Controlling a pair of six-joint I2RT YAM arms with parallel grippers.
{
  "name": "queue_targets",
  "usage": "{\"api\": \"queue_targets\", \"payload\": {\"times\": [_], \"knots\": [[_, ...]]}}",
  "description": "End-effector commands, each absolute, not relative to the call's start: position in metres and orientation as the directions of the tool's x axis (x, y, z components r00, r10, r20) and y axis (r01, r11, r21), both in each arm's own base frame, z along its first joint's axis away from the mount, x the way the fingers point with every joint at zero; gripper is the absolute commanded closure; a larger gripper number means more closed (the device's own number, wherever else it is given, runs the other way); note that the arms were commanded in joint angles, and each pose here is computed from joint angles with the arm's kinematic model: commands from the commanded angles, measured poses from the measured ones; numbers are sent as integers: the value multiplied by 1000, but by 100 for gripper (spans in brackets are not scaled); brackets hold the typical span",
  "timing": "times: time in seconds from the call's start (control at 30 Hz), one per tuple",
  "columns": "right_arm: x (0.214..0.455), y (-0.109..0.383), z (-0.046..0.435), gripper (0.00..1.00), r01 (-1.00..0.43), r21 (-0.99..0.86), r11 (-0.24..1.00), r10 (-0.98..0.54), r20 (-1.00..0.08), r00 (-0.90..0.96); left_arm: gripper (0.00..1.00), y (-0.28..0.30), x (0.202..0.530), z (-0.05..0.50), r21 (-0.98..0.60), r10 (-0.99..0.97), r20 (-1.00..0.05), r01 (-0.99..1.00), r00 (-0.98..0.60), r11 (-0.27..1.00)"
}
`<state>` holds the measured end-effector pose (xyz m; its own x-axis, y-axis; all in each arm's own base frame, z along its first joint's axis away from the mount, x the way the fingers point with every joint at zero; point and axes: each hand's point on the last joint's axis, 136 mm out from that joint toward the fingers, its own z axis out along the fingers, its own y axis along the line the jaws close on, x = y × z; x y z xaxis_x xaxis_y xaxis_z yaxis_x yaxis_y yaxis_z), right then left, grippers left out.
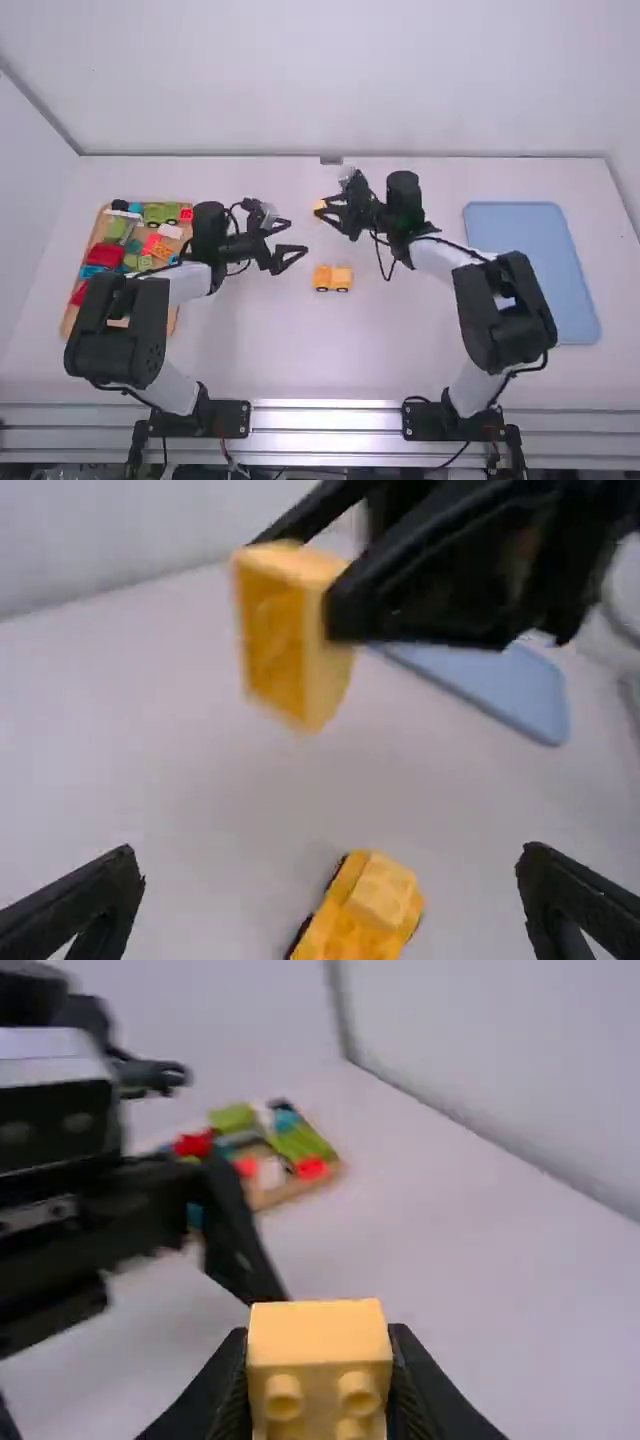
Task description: Assemble lego blocks to make yellow taxi
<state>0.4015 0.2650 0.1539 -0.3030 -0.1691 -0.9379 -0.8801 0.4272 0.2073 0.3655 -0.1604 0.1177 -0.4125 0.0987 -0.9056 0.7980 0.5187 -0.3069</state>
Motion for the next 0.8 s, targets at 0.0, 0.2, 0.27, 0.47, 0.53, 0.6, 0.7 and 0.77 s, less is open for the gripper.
{"api": "queue_targets", "payload": {"times": [0.0,0.2,0.27,0.47,0.53,0.6,0.7,0.77], "knots": [[428,242,189,98,-802,43,596,-208,-956,-206,1,-132,397,98,-224,157,-872,663,-464,714],[422,227,163,99,-718,-15,696,-360,-872,-330,1,-94,416,94,-170,186,-750,457,-635,873],[413,236,152,100,-754,-15,657,-431,-827,-359,1,-80,420,106,-124,184,-734,395,-654,910],[401,266,130,100,-839,-20,544,-578,-734,-357,1,-39,408,147,-35,79,-754,161,-652,986],[396,278,126,100,-866,-23,499,-621,-706,-339,1,-28,395,161,-6,60,-778,103,-626,995],[391,289,120,100,-892,-25,452,-660,-681,-316,1,-19,380,174,13,43,-807,56,-590,998],[382,310,109,100,-932,-31,360,-723,-641,-258,1,-9,355,191,42,41,-855,9,-516,999],[368,329,97,100,-970,-42,240,-791,-587,-170,1,4,330,202,55,24,-897,-58,-442,997]]}}
